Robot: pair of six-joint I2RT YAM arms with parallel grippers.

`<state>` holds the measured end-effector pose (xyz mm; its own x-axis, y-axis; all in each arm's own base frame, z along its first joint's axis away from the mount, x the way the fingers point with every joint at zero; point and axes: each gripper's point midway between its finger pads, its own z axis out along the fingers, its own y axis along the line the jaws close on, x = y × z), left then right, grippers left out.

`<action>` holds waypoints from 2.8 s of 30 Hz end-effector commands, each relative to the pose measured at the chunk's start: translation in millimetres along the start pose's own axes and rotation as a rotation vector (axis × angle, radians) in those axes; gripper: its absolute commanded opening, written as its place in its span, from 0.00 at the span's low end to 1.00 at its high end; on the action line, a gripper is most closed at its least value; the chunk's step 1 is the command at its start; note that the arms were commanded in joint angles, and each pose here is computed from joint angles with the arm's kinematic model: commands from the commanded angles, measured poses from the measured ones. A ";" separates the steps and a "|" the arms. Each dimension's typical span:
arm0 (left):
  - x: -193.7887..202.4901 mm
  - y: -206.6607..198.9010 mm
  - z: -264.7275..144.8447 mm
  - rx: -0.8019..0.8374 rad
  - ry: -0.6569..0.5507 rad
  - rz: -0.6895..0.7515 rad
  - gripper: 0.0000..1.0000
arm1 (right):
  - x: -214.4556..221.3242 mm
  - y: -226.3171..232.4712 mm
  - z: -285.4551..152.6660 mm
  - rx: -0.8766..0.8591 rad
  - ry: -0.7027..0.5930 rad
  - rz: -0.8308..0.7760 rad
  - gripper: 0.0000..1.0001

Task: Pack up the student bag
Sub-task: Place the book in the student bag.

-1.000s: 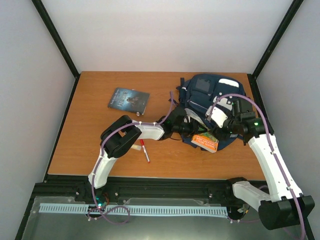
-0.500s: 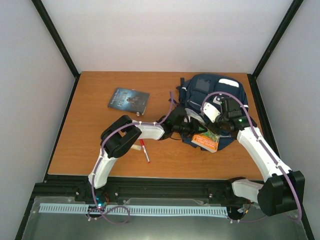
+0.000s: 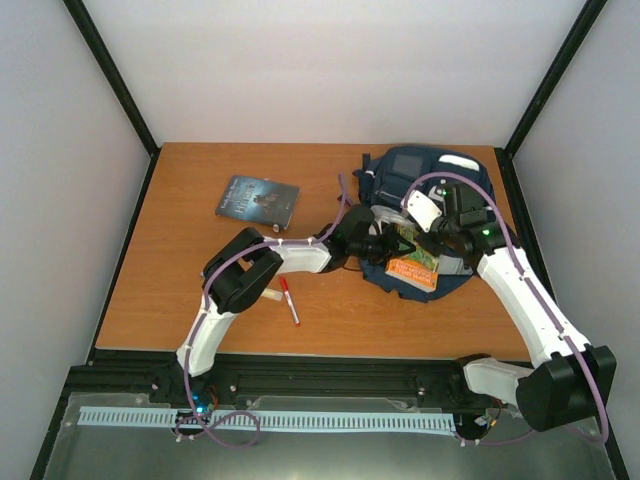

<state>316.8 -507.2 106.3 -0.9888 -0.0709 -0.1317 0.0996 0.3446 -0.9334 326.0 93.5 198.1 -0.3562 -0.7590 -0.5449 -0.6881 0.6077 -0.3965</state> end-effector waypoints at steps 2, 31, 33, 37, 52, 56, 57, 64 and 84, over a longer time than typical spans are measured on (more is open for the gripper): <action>-51.0 -39.6 6.1 0.044 -0.128 0.152 0.03 | -54.7 -3.6 -56.8 0.004 -0.184 -0.026 0.03; -20.2 14.5 -40.9 -0.239 -0.175 0.039 0.68 | -37.2 -2.9 -28.0 0.031 -0.140 0.135 0.03; -24.4 15.7 -36.5 -0.236 -0.187 0.051 0.60 | -36.8 -0.5 -26.9 0.022 -0.145 0.144 0.03; -41.2 15.1 -32.0 -0.285 -0.260 0.142 0.34 | -34.5 2.5 -27.0 0.016 -0.146 0.130 0.03; -64.6 5.6 -11.6 -0.270 -0.300 0.296 0.65 | -32.7 -9.2 -35.2 0.088 -0.133 0.083 0.03; -55.7 2.9 -34.6 -0.314 -0.328 0.275 0.69 | -33.0 -9.8 -33.7 0.093 -0.146 0.120 0.03; -51.4 5.1 -39.8 -0.331 -0.331 0.267 0.70 | -33.3 -9.4 -33.2 0.093 -0.150 0.124 0.03; -12.0 3.5 -64.3 -0.411 -0.322 0.280 0.72 | -32.0 -11.1 -32.2 0.101 -0.157 0.136 0.03; 70.3 68.6 -29.4 -0.511 -0.072 0.255 0.01 | -26.7 11.4 -21.0 0.009 -0.189 0.161 0.03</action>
<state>263.6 -462.8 60.5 -0.9123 -0.0351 -0.4079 0.2481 0.7453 -0.6189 305.0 116.0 202.4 -0.3868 -0.6322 -0.6713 -0.6681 0.6939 -0.2685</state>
